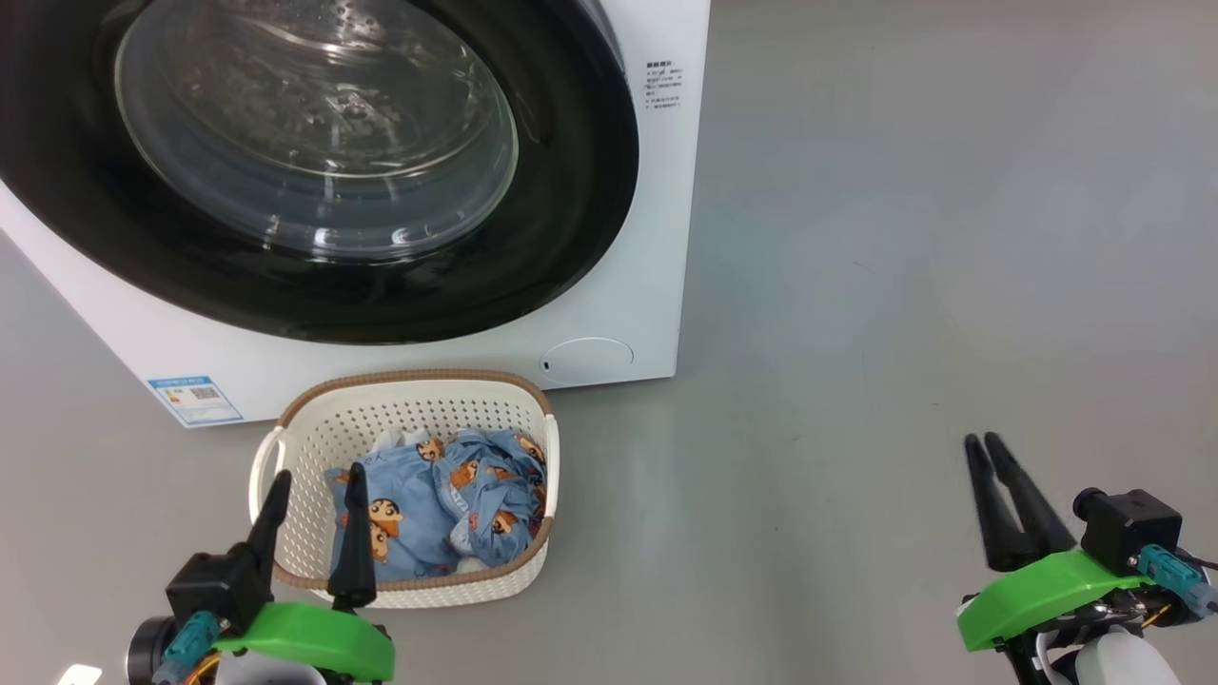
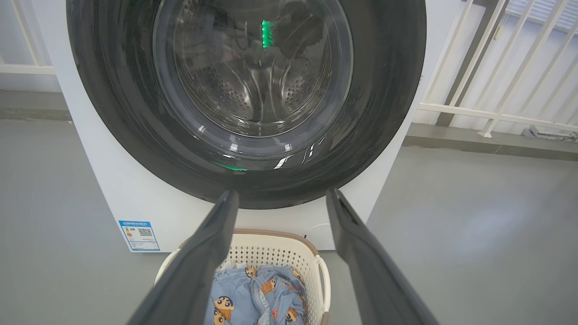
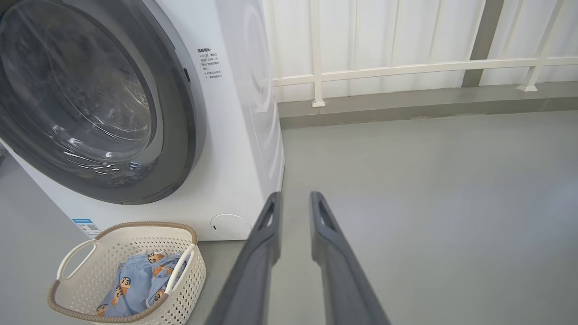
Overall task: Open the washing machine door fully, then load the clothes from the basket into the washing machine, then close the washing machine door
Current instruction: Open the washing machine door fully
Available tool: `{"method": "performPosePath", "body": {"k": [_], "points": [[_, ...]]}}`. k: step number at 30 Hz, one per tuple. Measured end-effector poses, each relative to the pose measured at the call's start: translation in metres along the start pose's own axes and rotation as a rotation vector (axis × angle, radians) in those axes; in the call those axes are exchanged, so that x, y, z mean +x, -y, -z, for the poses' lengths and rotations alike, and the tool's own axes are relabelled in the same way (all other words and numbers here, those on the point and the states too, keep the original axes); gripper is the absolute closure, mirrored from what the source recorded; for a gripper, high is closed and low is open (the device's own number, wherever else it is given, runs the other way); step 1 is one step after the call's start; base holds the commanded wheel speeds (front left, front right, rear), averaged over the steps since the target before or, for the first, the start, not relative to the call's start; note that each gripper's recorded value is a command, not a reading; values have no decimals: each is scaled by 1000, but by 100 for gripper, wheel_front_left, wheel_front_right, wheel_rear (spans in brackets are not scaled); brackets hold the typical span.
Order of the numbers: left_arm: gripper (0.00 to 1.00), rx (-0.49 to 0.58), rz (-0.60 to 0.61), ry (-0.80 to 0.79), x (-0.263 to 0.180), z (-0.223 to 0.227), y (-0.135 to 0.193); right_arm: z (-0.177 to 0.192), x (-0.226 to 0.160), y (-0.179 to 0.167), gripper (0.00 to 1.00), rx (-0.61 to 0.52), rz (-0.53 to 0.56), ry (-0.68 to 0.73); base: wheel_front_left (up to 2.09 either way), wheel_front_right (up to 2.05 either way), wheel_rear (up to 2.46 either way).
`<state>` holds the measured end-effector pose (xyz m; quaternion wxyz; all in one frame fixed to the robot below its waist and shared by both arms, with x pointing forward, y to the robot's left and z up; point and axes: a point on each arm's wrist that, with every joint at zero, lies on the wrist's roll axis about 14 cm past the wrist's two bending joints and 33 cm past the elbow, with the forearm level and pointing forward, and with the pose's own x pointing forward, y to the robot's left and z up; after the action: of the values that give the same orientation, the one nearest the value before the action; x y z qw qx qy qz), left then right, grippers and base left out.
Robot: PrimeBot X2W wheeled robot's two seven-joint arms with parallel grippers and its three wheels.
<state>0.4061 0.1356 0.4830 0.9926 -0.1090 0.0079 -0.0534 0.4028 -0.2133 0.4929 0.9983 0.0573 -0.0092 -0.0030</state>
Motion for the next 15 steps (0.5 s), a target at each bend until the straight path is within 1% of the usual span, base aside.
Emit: {"method": "performPosePath", "body": {"k": [11,15], "points": [[0,1,-10,-8,1,3,-2,6,3,1,100,62,8,-21,0,0,0],[0,1,-8,-10,2,4,-2,6,11,1,100,126,13,-26,0,0,0]]}}
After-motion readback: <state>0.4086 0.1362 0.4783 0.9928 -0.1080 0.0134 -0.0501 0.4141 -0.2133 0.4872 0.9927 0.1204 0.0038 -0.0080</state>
